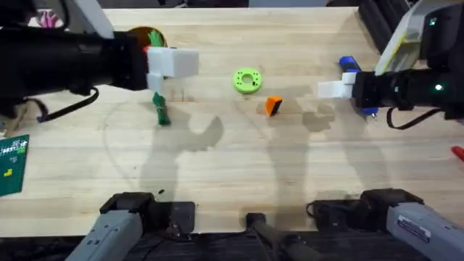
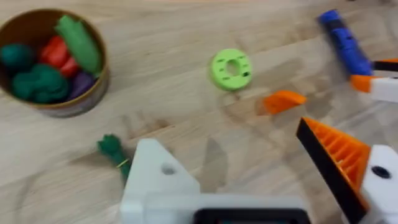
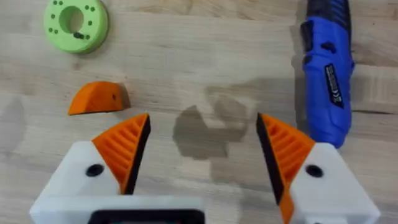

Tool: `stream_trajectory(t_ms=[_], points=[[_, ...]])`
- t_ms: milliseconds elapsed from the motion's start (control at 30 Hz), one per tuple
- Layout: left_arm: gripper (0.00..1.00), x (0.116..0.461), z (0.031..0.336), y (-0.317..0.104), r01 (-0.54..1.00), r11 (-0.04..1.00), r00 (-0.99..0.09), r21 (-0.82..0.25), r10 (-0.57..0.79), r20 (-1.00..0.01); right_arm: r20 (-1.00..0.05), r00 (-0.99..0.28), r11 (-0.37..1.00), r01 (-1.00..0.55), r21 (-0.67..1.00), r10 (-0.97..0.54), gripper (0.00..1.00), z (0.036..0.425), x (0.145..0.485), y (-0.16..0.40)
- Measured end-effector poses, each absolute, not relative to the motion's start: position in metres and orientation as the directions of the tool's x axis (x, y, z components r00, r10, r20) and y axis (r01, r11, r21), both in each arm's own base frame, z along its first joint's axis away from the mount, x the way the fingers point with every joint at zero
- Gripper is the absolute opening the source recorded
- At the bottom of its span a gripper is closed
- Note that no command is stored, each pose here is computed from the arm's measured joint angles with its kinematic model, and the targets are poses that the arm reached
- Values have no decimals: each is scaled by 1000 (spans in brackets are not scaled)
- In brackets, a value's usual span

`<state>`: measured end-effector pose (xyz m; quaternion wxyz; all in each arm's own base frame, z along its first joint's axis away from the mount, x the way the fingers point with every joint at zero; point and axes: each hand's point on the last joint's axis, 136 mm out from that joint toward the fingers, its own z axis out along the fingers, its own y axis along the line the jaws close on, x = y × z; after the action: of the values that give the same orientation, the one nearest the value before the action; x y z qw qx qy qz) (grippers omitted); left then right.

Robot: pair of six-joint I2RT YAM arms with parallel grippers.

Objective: Pick up the gripper from the table and insert it into the empty holder that is missing its gripper. Then pick up a screw, insert it into the mounting hole, and use the screwdriver to tighten it. Finally, clean up the table by picking up the vegetable and placing it into the bucket.

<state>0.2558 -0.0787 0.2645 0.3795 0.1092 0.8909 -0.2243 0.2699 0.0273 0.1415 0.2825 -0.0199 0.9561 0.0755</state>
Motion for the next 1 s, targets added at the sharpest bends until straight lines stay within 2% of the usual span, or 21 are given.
stream_trajectory(t_ms=[200,333,467,700,1000], points=[[970,249,280,-86,411,852,-641,-325,17,-768,-543,-839,988,-81,133,4,993,142,270,27],[971,265,285,-86,460,853,-502,-245,22,-865,-543,-840,988,-81,133,5,993,141,270,27],[970,263,257,-86,491,852,-384,-180,26,-923,-543,-840,988,-81,133,5,993,141,270,27],[970,242,205,-89,522,846,-251,-110,29,-967,-543,-840,988,-81,133,5,993,141,270,27],[971,218,171,-93,554,832,-121,-40,32,-992,-543,-839,988,-81,133,5,993,142,270,27]])
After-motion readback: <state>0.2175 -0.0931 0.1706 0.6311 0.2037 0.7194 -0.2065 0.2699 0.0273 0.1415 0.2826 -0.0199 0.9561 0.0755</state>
